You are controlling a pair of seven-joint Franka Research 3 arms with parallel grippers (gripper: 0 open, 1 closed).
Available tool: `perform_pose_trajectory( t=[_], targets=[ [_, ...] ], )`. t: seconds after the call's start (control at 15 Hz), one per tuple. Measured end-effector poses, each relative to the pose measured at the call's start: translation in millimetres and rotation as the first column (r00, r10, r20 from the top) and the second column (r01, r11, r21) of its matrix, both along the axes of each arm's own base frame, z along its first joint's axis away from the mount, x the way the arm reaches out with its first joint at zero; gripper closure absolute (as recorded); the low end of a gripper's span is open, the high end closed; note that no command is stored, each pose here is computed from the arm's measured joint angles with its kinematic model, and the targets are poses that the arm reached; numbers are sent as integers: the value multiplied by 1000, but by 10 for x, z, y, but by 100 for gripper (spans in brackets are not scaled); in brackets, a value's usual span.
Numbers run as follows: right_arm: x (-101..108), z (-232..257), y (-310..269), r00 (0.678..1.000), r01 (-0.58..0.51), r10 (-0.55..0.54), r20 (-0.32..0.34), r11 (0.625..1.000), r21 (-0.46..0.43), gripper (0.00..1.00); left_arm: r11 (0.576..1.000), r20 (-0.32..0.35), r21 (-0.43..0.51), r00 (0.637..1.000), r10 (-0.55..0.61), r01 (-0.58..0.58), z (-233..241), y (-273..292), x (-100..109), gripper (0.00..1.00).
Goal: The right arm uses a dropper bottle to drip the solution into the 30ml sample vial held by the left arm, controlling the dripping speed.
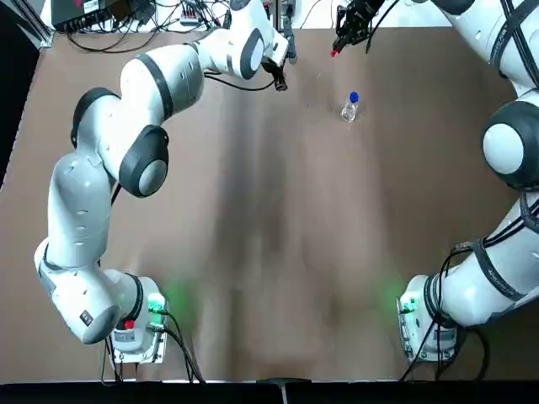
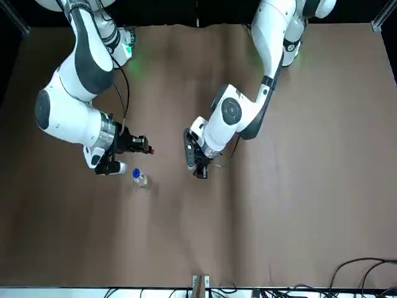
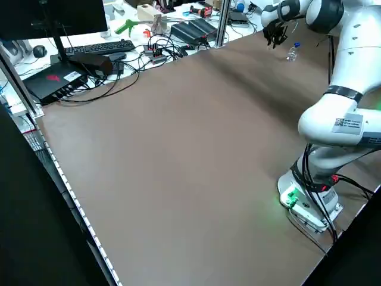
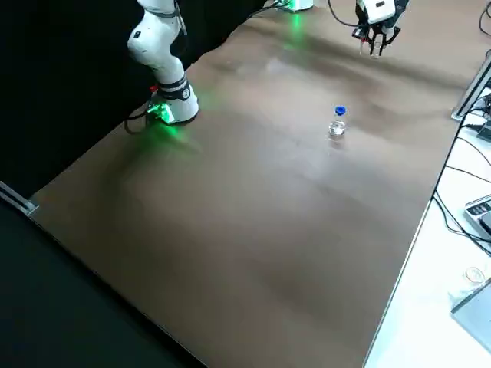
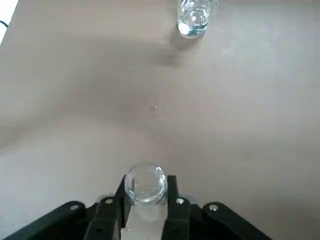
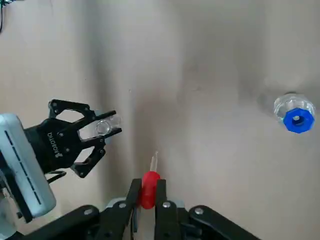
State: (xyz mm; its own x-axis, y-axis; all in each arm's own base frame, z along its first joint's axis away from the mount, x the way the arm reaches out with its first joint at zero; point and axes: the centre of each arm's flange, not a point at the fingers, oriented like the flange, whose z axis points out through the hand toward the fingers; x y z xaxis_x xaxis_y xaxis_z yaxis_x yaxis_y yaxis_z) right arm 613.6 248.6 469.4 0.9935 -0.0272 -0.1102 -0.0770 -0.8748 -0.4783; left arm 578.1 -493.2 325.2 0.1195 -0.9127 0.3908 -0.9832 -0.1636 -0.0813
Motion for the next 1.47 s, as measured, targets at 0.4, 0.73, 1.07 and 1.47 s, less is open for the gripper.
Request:
perform_pose_trajectory(
  t=[0.4, 0.73, 1.07, 1.47],
  targets=[
    [5, 87, 131, 999, 17, -18, 26, 999, 50, 83, 1000, 1, 1, 1000, -9, 9, -33, -67, -54, 68],
    [-14, 129, 284, 998, 15, -19, 66, 998, 61, 83, 1000, 11, -4, 1000, -9, 9, -127, -220, -165, 68],
    [-51, 132, 376, 998, 5, -9, 69, 998, 62, 83, 1000, 15, -5, 1000, -13, 13, -141, -254, -190, 68],
    [-72, 52, 493, 998, -5, 1, 70, 998, 60, 84, 1000, 20, -6, 1000, -16, 16, -139, -275, -206, 68]
  ],
)
